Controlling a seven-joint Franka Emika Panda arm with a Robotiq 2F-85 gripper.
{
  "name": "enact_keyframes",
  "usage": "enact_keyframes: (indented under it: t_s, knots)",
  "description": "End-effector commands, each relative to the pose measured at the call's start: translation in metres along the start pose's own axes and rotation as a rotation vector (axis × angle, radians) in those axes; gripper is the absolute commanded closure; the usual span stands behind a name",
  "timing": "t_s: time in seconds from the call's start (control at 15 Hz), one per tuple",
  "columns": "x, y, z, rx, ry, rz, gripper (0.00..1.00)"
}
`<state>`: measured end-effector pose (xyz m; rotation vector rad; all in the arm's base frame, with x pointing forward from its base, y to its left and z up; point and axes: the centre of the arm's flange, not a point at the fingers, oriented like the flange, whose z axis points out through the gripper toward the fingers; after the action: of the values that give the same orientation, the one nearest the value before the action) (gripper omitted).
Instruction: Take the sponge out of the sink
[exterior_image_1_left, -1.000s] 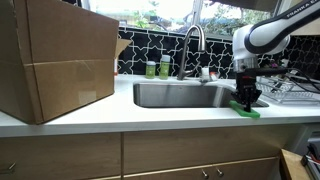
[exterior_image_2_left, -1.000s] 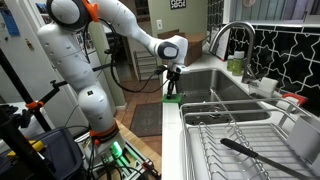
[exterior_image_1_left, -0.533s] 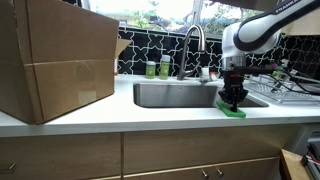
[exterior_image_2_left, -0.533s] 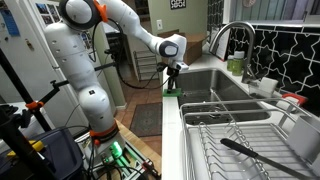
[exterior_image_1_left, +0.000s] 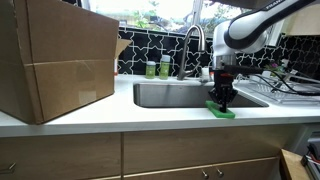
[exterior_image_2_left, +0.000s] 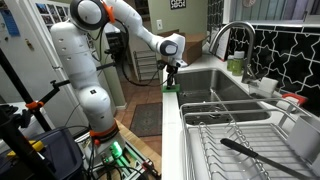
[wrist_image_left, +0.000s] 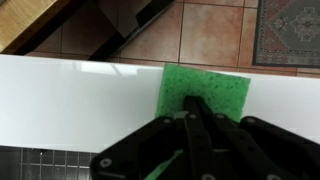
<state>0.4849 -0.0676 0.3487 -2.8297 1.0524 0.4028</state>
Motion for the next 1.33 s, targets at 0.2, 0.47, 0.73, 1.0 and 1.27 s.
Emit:
enact_keyframes:
  t_s: [0.2, 0.47, 0.73, 1.0, 1.27]
  knots:
    - [0.007, -0.019, 0.01, 0.023, 0.002, -0.023, 0.95]
    - [0.0, -0.01, -0.006, 0.02, 0.025, -0.016, 0.95]
    - [-0.015, -0.006, -0.026, 0.028, 0.065, -0.025, 0.95]
    - [-0.033, 0.006, -0.065, 0.031, 0.144, -0.031, 0.68]
    - [-0.069, 0.037, -0.123, 0.039, 0.279, -0.028, 0.42]
